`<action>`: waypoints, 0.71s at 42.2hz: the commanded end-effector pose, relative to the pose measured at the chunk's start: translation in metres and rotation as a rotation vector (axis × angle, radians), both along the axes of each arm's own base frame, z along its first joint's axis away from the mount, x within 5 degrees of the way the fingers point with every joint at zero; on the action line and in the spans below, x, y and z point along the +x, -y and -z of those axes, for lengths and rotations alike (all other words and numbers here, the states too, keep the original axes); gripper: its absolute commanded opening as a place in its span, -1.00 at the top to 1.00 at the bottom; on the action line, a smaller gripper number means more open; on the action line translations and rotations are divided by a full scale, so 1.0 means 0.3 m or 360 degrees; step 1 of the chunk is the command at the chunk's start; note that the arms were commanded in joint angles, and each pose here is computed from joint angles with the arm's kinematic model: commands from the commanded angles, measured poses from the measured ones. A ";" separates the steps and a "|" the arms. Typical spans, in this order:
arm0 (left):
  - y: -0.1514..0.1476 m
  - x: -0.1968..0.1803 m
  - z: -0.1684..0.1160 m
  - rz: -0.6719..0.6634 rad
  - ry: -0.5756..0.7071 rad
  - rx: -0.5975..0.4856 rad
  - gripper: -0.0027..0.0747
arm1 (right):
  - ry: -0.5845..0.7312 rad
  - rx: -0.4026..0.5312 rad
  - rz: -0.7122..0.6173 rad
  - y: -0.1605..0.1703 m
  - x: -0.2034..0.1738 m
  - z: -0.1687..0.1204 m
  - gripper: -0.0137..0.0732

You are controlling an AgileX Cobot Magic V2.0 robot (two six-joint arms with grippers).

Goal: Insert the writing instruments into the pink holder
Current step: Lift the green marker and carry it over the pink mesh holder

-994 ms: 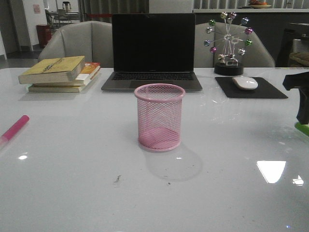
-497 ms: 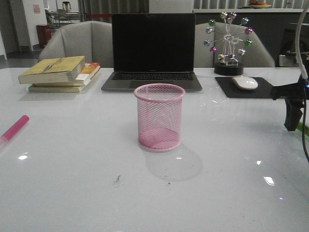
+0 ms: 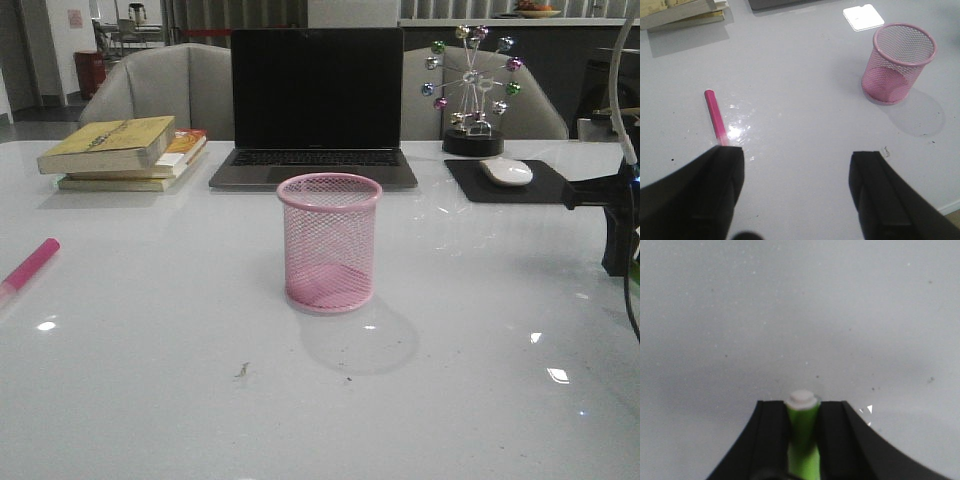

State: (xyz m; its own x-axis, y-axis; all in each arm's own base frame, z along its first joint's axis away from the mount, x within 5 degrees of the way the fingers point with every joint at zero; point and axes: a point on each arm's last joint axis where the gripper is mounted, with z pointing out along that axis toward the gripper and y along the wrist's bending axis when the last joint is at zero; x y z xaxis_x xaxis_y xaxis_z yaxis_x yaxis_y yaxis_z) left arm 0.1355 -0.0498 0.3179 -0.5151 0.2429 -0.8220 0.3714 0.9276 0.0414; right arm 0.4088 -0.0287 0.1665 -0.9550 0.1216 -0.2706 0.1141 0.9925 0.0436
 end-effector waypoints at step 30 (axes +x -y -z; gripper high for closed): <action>0.009 0.011 -0.051 0.0010 0.0146 -0.0073 -0.38 | 0.2413 0.0454 -0.0567 -0.551 -0.461 -0.578 0.38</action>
